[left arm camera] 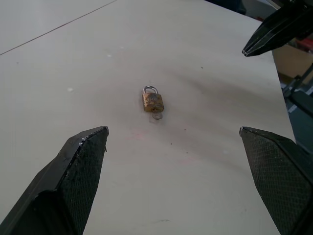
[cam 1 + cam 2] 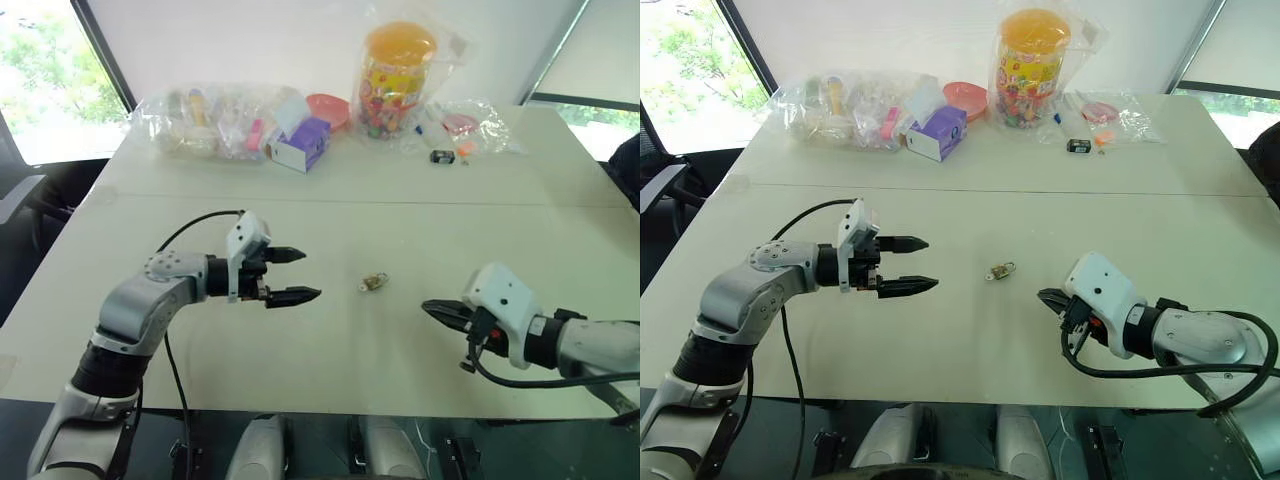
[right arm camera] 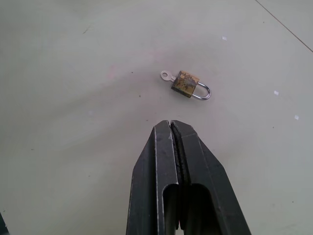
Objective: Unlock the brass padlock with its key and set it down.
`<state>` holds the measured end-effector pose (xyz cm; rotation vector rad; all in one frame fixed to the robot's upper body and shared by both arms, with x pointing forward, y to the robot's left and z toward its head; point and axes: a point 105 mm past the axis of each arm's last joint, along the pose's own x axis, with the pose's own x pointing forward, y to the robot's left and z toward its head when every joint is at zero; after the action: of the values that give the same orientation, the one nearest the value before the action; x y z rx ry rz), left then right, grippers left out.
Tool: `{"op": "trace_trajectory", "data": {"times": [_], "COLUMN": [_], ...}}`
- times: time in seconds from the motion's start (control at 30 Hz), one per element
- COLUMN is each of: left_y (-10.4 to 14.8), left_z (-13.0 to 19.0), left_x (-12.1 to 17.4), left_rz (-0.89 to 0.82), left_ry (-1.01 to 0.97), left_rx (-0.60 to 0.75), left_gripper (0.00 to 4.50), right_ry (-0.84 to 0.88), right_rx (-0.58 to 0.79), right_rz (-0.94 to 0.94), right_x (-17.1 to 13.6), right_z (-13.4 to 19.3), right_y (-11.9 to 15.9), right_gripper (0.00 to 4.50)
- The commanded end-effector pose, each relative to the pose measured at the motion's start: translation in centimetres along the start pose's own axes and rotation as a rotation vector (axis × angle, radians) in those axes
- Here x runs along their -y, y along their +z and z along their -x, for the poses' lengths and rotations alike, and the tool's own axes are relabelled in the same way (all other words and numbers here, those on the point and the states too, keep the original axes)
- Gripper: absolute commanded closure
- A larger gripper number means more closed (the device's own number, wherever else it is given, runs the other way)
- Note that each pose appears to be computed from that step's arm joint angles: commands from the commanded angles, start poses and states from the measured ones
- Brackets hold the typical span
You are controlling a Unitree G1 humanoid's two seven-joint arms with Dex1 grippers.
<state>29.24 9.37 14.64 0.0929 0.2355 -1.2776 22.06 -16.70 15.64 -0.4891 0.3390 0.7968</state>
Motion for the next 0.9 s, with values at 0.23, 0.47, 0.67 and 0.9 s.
{"op": "trace_trajectory", "data": {"times": [0.23, 0.47, 0.67, 0.9], "left_y": [0.6, 0.2, 0.6, 0.5], "left_z": [-0.4, -0.5, -0.8, -1.1], "left_x": [0.6, 0.1, 0.0, 0.0], "left_rz": [-0.030, -0.054, -0.061, -0.067], "left_ry": [-0.048, -0.011, -0.006, -0.013], "left_rx": [0.014, 0.006, 0.007, 0.010], "left_gripper": [0.03, 0.03, 0.03, 0.03], "right_ry": [-0.003, 0.005, 0.029, 0.090], "right_rx": [0.027, 0.023, 0.020, 0.004], "right_rz": [0.067, 0.088, 0.103, 0.147], "right_x": [0.8, 1.5, 2.4, 2.4], "right_z": [0.1, -0.5, -1.2, -1.9], "right_y": [1.4, 1.1, 0.9, 0.6], "right_gripper": [4.50, 4.50, 4.50, 4.50]}}
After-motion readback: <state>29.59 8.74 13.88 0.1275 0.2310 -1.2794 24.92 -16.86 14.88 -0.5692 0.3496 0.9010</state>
